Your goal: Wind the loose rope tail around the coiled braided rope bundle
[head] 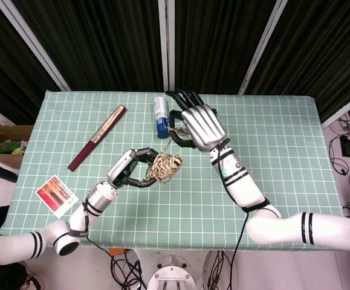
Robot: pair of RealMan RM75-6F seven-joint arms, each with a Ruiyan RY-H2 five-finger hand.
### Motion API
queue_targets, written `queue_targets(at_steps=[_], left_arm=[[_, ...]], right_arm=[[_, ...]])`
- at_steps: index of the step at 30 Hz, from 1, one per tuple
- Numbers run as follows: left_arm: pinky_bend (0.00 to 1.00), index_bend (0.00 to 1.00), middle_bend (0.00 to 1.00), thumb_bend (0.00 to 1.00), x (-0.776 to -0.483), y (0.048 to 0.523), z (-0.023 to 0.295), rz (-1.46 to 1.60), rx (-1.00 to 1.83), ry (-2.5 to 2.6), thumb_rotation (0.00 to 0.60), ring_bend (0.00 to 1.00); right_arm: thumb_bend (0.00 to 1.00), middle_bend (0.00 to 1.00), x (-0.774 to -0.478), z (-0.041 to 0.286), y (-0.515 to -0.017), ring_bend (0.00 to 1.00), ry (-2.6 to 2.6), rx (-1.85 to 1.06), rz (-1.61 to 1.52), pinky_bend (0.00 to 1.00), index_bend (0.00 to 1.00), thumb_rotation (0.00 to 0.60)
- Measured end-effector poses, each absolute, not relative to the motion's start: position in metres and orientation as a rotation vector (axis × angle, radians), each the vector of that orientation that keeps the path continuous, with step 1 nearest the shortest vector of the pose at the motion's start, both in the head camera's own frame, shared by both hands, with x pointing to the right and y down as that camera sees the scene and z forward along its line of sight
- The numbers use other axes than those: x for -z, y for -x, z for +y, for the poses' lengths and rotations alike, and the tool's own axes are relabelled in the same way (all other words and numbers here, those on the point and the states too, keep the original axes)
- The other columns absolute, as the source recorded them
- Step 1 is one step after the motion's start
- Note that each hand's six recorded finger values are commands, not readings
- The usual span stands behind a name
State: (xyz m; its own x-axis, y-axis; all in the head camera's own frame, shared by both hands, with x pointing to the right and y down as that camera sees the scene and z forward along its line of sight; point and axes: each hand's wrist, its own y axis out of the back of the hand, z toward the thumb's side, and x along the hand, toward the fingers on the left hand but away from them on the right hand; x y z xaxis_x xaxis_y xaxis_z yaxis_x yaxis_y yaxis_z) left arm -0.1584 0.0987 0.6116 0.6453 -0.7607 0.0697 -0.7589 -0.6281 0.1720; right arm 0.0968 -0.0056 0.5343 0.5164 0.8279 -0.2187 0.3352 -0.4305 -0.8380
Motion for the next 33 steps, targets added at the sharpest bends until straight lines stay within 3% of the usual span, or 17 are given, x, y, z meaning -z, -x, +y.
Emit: queue_targets(at_steps=[18,33], left_arm=[[0.74,0.76,0.75,0.49,-0.606,0.175,0.079,-1.337,0.129,-2.497,0.6,0.65],[0.74,0.76,0.75,0.49,-0.598,0.184,0.076,-1.38,0.129,-2.477,0.6,0.65]], right_arm=[[0.52,0.14,-0.571,0.006,-0.143,0.0,2.075,-0.896,-1.053,0.0,1.0,0.6],[0.52,0.16,-0.585,0.017,-0.16,0.0,2.109,-0.913,-1.101,0.0,1.0,0.6]])
